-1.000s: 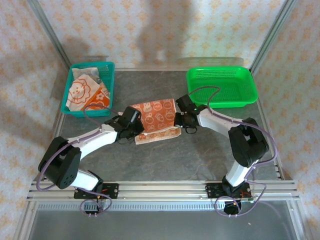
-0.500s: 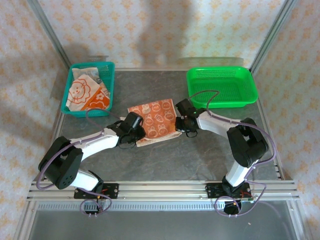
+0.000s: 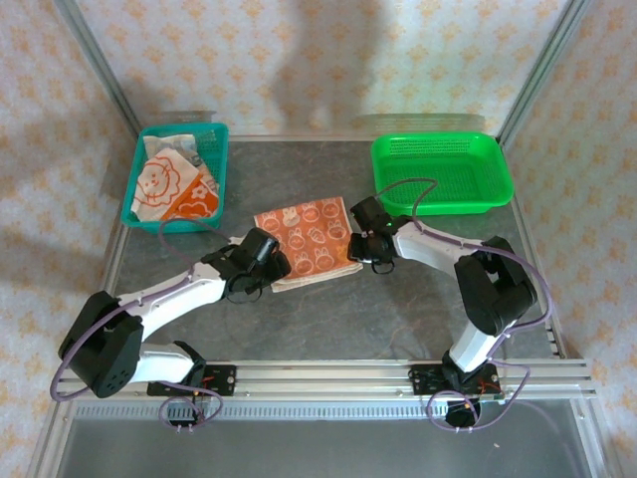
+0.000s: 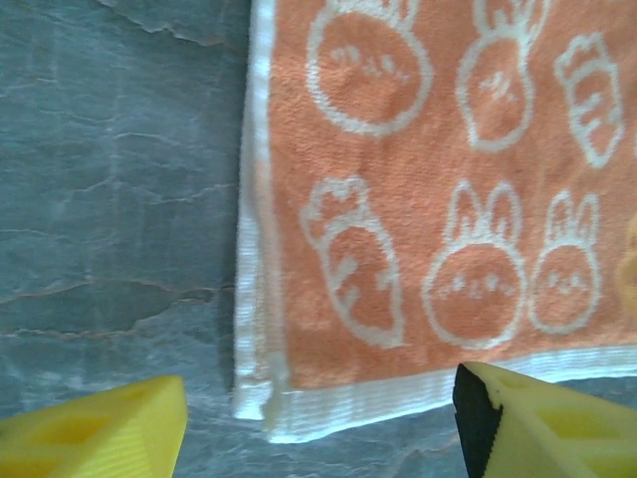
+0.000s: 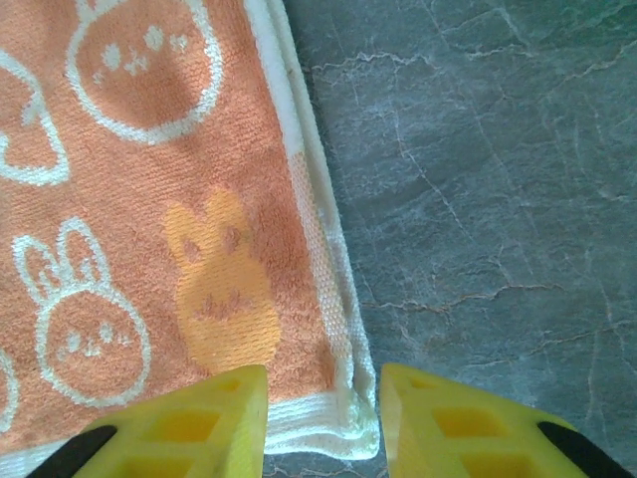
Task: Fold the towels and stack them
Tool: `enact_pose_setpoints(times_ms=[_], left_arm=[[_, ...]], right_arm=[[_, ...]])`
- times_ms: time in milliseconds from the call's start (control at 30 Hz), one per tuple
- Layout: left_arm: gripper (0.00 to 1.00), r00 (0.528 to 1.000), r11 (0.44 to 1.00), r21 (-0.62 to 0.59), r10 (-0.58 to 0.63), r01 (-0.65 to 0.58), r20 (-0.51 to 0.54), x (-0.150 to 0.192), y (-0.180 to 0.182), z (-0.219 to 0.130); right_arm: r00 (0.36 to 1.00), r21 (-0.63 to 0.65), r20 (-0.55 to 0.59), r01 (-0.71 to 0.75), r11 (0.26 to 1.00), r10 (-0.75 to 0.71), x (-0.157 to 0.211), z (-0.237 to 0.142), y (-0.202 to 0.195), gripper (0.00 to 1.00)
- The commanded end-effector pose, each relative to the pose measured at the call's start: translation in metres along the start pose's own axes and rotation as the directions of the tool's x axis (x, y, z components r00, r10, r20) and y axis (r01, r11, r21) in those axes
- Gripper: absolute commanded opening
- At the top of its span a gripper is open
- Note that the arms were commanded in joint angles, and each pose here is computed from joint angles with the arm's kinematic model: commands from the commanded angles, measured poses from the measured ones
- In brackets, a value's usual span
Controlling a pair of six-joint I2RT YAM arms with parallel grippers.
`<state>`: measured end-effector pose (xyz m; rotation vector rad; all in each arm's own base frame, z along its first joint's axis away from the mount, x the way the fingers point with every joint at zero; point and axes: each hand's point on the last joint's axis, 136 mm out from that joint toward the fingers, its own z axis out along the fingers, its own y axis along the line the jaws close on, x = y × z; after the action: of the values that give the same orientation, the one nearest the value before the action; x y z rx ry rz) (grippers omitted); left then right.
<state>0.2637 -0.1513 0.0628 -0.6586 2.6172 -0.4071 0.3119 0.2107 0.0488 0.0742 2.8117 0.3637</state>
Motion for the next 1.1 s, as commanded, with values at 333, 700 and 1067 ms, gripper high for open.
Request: enact_pose_setpoints(times_ms=[333,700,1067], left_arm=[[0.21,0.992,0.991,-0.096,0.082,-0.090,-0.093,0.023,0.024,0.031],[0.20,0.983,0.976,-0.171,0.107,-0.132,-0.152,0.037,0.046,0.033],[0.20,0.958,0.951,-0.237,0.141,-0.201,-0.248,0.060,0.081,0.015]], right_arm=[[0.998,0.052,-0.062,0.026,0.998,-0.023,0.016,0.020,-0.012,0.33],[0.994,0.006,-0.112,-0.006,1.000,0.007,0.032,0.022,-0.009,0.10],[0.990,0.013,-0.134,-0.050,0.999,0.052,0.100,0.011,-0.005,0.08]])
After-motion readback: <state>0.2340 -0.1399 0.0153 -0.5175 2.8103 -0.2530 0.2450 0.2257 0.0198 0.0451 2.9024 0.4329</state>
